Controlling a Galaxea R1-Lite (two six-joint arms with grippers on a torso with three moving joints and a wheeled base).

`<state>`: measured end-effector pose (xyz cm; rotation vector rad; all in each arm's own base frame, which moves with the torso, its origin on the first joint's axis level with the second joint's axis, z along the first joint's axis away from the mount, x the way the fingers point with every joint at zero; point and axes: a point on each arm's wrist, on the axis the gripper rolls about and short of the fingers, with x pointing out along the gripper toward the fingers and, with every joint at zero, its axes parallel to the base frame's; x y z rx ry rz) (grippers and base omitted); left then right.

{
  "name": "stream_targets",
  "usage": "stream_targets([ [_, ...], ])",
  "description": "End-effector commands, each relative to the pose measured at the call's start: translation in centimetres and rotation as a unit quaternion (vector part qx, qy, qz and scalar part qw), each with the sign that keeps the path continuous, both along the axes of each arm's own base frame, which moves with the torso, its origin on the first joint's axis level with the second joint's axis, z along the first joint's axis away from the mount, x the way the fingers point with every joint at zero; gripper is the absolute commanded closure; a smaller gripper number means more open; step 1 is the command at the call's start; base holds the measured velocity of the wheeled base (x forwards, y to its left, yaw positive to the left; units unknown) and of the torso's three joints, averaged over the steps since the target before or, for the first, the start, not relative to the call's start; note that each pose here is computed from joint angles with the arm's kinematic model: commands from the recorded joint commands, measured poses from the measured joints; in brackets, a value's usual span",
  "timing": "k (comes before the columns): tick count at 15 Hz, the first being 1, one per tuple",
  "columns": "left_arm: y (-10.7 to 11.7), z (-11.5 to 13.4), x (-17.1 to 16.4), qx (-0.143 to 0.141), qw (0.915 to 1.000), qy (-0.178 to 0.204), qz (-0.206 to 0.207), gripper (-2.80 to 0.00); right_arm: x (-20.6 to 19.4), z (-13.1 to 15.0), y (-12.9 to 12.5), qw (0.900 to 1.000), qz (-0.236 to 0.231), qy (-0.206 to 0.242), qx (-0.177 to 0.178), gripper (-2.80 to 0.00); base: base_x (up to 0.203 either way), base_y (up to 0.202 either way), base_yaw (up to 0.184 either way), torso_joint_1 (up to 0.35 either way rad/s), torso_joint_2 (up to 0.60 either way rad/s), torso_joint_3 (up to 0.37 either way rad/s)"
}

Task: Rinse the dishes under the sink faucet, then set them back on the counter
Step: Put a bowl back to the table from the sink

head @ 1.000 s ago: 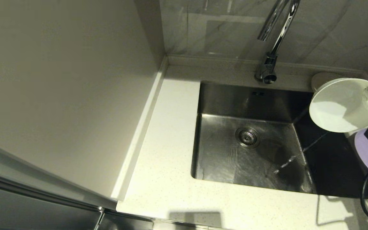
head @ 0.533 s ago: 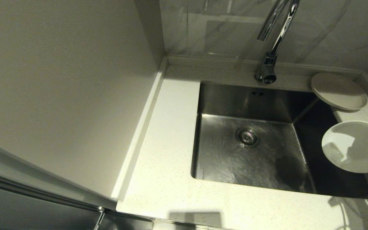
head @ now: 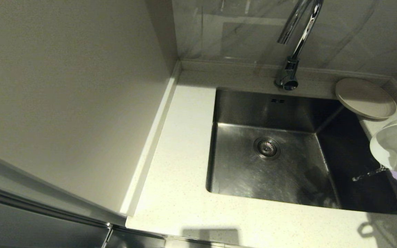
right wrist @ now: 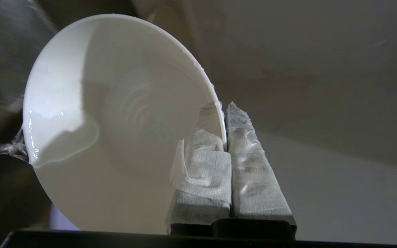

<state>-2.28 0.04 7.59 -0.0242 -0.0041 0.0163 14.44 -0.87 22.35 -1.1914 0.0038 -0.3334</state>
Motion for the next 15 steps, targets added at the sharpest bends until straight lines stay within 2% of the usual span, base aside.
stream_targets([
  [1,0.0,0.0,0.0,0.000,1.0000,-0.001,0.000,0.00,-0.5,-0.6,0.0,0.998,-0.012,-0.006,-0.059,0.00,0.000,0.000,0.000,0.000,0.00,0.000],
  [4,0.0,0.0,0.0,0.000,1.0000,-0.001,0.000,0.00,-1.8,-1.4,0.0,0.991,-0.028,-0.001,-0.128,0.00,0.000,0.000,0.000,0.000,0.00,0.000],
  [6,0.0,0.0,0.0,0.000,1.0000,-0.001,0.000,0.00,-2.3,-0.7,0.1,0.988,-0.035,-0.014,-0.148,0.00,0.000,0.000,0.000,0.000,0.00,0.000],
  [8,0.0,0.0,0.0,0.000,1.0000,-0.001,0.000,0.00,-2.6,0.0,0.0,0.987,-0.047,-0.030,-0.149,0.00,0.000,0.000,0.000,0.000,0.00,0.000],
  [10,0.0,0.0,0.0,0.000,1.0000,-0.001,0.000,0.00,-3.2,-1.9,0.0,0.988,-0.053,0.002,-0.147,0.00,0.000,0.000,0.000,0.000,0.00,0.000],
  [11,0.0,0.0,0.0,0.000,1.0000,-0.001,0.000,0.00,-3.4,-1.9,0.0,0.988,-0.057,0.001,-0.146,0.00,0.000,0.000,0.000,0.000,0.00,0.000],
  [15,0.0,0.0,0.0,0.000,1.0000,-0.001,0.000,0.00,-3.6,0.3,-0.1,0.987,-0.066,-0.048,-0.140,0.00,0.000,0.000,0.000,0.000,0.00,0.000],
])
